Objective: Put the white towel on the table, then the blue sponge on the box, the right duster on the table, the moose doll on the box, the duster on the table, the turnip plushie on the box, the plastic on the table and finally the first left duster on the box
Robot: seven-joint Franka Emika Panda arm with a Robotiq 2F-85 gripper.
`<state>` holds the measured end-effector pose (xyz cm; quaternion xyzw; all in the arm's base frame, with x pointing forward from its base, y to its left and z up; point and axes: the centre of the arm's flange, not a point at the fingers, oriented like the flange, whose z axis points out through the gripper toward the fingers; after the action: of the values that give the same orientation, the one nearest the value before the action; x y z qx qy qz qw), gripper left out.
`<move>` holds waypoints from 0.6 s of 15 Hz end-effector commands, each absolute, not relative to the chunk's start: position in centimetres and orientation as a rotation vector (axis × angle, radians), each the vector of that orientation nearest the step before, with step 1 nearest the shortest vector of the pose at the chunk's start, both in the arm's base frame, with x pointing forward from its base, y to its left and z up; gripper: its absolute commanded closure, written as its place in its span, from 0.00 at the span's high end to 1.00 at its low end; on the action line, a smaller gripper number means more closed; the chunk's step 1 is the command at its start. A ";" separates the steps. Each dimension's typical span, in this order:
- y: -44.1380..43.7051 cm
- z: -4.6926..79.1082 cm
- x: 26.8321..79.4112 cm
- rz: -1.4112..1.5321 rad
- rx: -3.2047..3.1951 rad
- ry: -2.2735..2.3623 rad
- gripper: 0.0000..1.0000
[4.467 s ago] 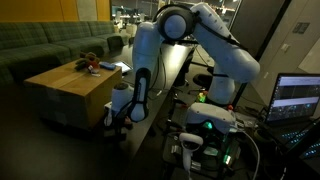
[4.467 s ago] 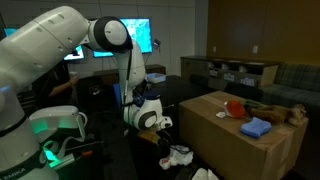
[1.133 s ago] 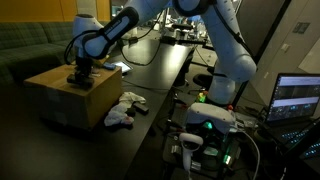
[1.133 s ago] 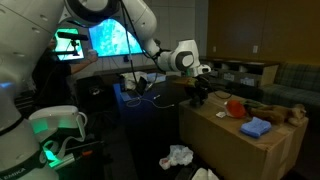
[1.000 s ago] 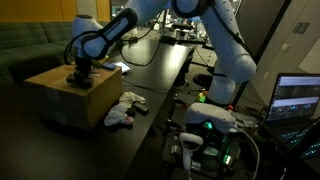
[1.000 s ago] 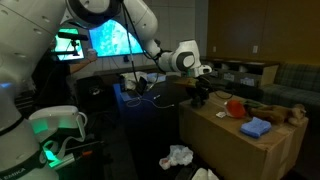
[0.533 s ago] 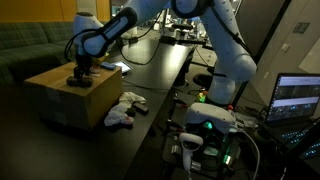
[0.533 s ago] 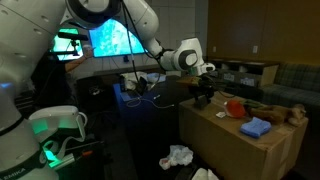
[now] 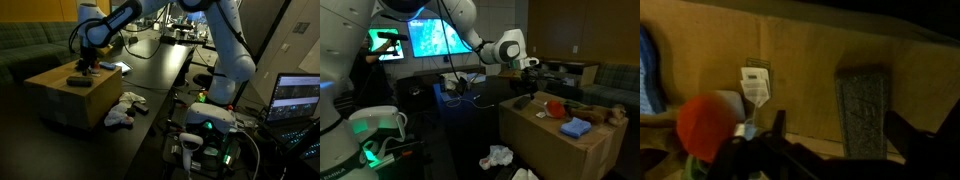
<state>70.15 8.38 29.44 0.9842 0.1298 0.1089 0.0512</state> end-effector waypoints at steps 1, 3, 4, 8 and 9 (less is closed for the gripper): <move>4.9 34.9 64.9 0.233 3.019 0.430 1.00; 2.6 37.2 62.4 0.163 3.038 0.411 1.00; 5.4 39.0 61.0 0.129 3.048 0.392 1.00; 6.3 43.8 55.1 -0.007 3.091 0.337 1.00; 6.4 45.3 53.5 -0.035 3.109 0.321 1.00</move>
<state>59.33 5.45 40.80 0.9926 0.1179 0.0047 0.0283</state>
